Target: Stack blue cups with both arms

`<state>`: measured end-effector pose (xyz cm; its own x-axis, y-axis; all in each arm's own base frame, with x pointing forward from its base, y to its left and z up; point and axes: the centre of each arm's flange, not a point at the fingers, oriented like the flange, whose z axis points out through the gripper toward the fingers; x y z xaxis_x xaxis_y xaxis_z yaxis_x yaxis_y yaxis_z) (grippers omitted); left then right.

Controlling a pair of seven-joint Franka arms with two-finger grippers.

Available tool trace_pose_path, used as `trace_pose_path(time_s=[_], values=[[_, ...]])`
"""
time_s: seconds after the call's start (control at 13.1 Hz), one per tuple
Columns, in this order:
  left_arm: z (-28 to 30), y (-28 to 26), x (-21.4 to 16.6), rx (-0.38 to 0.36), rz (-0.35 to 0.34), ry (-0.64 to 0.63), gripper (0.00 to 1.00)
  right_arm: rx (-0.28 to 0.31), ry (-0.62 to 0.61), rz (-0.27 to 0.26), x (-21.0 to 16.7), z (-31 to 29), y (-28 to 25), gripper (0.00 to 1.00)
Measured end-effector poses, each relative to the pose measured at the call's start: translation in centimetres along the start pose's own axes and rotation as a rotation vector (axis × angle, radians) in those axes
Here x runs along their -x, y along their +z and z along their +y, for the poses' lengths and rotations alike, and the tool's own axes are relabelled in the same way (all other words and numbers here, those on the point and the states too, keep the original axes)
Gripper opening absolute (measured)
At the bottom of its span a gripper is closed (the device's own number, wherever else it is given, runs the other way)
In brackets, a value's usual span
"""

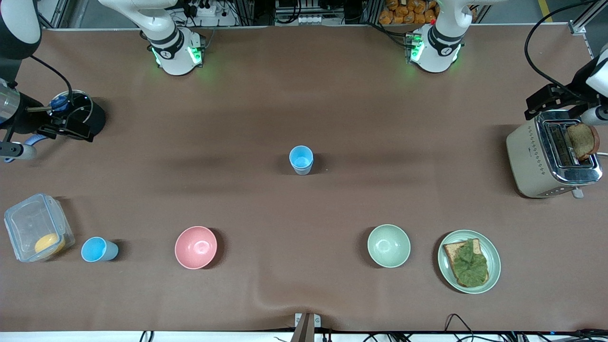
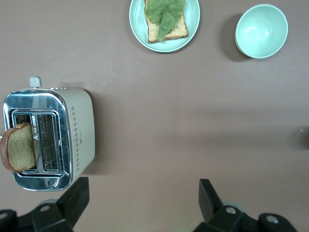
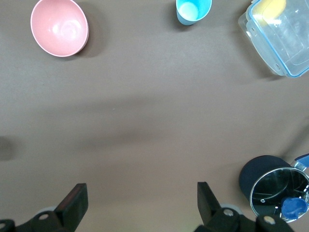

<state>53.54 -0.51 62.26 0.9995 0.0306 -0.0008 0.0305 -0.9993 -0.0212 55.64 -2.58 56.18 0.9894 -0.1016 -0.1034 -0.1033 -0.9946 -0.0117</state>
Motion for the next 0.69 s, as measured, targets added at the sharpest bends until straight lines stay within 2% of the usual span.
trace_pose_path(time_s=[0.31, 0.69], values=[[0.7, 0.4, -2.3, -0.003, 0.002, -0.025, 1.00, 0.000, 0.000, 0.000, 0.0, 0.0, 0.0, 1.00], [0.5, 0.2, -2.6, 0.003, 0.009, -0.029, 1.00, 0.000, 0.000, -0.003, 0.0, 0.0, 0.0, 1.00]])
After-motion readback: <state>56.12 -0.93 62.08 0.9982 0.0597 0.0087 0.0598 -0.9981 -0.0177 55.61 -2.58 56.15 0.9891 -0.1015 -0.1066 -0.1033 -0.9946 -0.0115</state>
